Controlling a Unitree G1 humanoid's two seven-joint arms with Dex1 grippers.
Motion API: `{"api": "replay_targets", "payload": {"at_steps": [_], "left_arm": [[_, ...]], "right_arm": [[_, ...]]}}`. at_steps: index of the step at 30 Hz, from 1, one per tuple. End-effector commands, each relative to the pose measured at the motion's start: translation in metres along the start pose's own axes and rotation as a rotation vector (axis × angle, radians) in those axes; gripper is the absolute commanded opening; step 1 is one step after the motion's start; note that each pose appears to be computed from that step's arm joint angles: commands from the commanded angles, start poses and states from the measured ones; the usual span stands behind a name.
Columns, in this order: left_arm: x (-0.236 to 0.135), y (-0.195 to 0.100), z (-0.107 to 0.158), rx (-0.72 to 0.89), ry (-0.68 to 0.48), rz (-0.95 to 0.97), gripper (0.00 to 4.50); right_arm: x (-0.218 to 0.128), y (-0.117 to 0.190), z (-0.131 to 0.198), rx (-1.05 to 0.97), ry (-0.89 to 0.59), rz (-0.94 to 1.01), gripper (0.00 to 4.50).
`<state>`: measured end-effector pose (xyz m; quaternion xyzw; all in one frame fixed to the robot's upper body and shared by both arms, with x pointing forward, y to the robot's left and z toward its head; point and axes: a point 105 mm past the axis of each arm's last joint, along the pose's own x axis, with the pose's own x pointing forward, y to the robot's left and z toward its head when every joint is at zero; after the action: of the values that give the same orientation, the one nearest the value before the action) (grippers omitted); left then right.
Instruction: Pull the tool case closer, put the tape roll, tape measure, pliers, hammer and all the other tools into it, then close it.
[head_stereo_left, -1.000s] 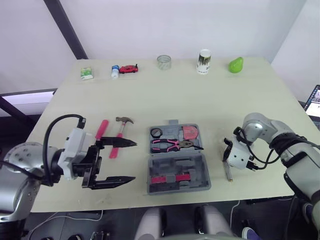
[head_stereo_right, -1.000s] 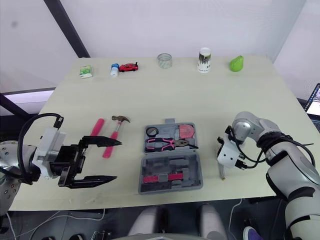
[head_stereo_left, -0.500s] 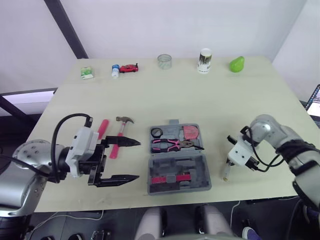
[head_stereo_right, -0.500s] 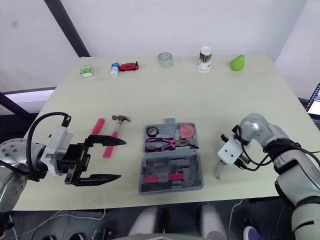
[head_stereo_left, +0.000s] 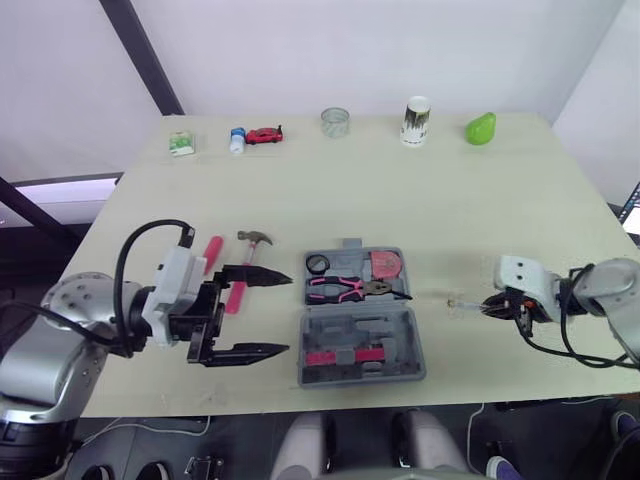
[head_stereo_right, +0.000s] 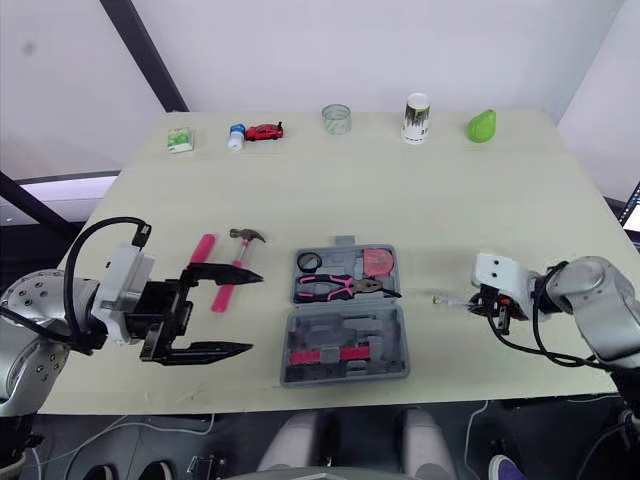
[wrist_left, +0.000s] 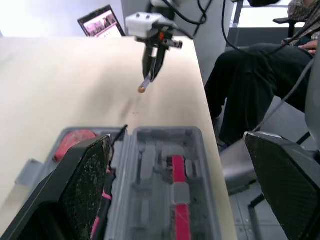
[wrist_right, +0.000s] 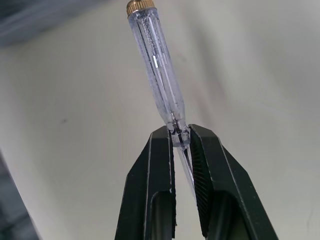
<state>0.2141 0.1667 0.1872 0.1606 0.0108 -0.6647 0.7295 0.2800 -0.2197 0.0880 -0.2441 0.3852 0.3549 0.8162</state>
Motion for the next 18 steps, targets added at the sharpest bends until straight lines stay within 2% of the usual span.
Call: {"api": "replay_targets", "payload": {"at_steps": [1,5,10,16,18], "left_arm": [[0.007,0.001,0.010,0.035,-0.049,-0.045,4.50],[0.018,0.003,0.022,0.063,-0.098,-0.091,4.50],[0.018,0.004,0.018,0.068,-0.087,-0.104,4.50],[0.016,0.005,0.014,0.065,-0.083,-0.097,4.50],[0.017,0.005,0.014,0.062,-0.084,-0.094,4.50]], "right_arm": [[0.004,0.006,-0.001,0.412,0.033,-0.114,0.04],[0.020,-0.001,0.001,0.643,-0.037,-0.234,0.04],[0.034,-0.001,-0.008,0.816,-0.058,-0.324,0.04],[0.041,0.003,-0.004,0.813,-0.047,-0.348,0.04],[0.040,0.006,-0.002,0.766,-0.040,-0.335,1.00]]}}
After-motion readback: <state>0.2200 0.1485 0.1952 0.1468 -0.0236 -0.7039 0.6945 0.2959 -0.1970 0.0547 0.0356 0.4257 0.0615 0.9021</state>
